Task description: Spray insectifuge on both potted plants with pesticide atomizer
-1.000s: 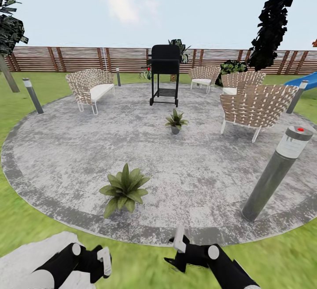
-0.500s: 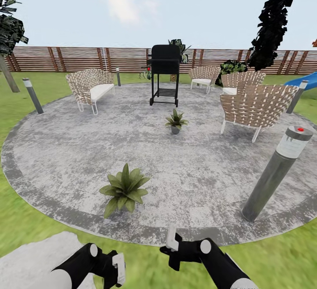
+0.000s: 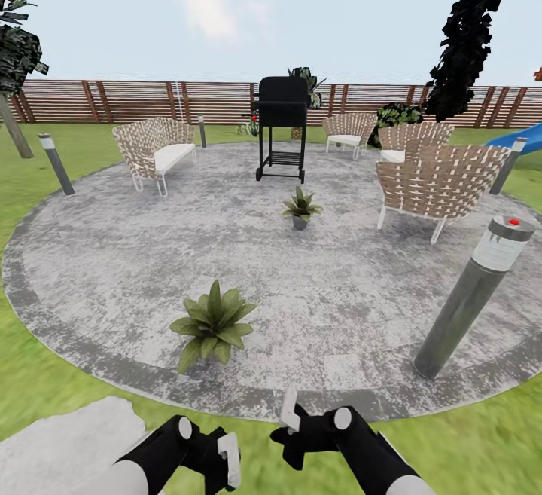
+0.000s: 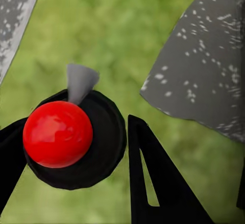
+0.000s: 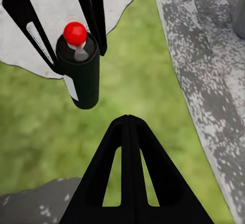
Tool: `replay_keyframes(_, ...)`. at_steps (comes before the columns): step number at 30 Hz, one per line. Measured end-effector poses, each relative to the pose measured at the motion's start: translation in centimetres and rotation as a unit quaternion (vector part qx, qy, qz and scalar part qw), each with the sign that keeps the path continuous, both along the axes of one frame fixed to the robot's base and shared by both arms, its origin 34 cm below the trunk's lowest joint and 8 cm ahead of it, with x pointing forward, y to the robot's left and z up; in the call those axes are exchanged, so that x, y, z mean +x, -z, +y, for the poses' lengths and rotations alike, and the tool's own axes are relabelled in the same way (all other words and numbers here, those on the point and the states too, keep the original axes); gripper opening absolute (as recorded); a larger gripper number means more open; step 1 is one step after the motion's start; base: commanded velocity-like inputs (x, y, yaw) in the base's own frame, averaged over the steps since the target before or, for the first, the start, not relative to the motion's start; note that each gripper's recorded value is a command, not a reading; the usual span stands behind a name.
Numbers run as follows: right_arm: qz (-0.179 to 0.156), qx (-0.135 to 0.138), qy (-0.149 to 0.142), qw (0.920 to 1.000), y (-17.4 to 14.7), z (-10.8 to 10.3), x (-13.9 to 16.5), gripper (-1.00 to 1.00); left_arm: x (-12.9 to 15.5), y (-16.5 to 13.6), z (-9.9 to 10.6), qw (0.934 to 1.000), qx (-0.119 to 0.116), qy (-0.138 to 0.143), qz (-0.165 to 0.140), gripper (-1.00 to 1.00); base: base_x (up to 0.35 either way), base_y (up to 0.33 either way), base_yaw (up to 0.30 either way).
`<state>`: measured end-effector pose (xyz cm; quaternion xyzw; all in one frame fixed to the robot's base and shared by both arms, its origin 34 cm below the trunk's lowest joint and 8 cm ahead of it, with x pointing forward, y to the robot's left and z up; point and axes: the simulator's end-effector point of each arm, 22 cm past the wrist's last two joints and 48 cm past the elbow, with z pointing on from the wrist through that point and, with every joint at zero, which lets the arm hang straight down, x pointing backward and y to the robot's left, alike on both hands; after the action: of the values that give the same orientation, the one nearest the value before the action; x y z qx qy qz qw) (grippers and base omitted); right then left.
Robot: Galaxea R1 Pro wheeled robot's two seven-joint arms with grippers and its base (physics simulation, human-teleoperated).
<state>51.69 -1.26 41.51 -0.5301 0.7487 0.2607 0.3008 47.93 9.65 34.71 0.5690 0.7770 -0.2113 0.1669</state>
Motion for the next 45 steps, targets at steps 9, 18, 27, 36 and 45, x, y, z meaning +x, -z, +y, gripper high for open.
replay_keyframes(9,-0.007,0.012,-0.011,0.9998,-1.2,1.1,0.3,-1.0,1.8,-1.4,-2.0,0.9996,-0.015,-0.002,-0.026,-1.0,0.0,0.0,0.0)
replay_keyframes(18,-0.007,0.013,-0.012,0.9998,-1.3,1.2,0.3,-1.0,1.6,-1.7,-3.1,0.9994,-0.027,-0.001,-0.024,-1.0,0.0,0.0,0.0)
replay_keyframes(27,-0.006,0.013,-0.012,0.9998,-1.3,1.2,0.2,-1.0,1.1,-2.1,-4.9,0.9988,-0.043,0.006,-0.02,-1.0,0.0,0.0,0.0)
replay_keyframes(36,-0.006,0.013,-0.012,0.9998,-1.3,1.2,0.3,-1.0,1.0,-2.3,-5.6,0.9986,-0.048,0.007,-0.019,-1.0,0.0,0.0,0.0)
replay_keyframes(45,-0.007,0.013,-0.013,0.9998,-1.3,1.2,0.2,-1.0,1.1,-2.9,-6.8,0.9975,-0.07,-0.004,-0.015,-1.0,0.0,0.0,0.0)
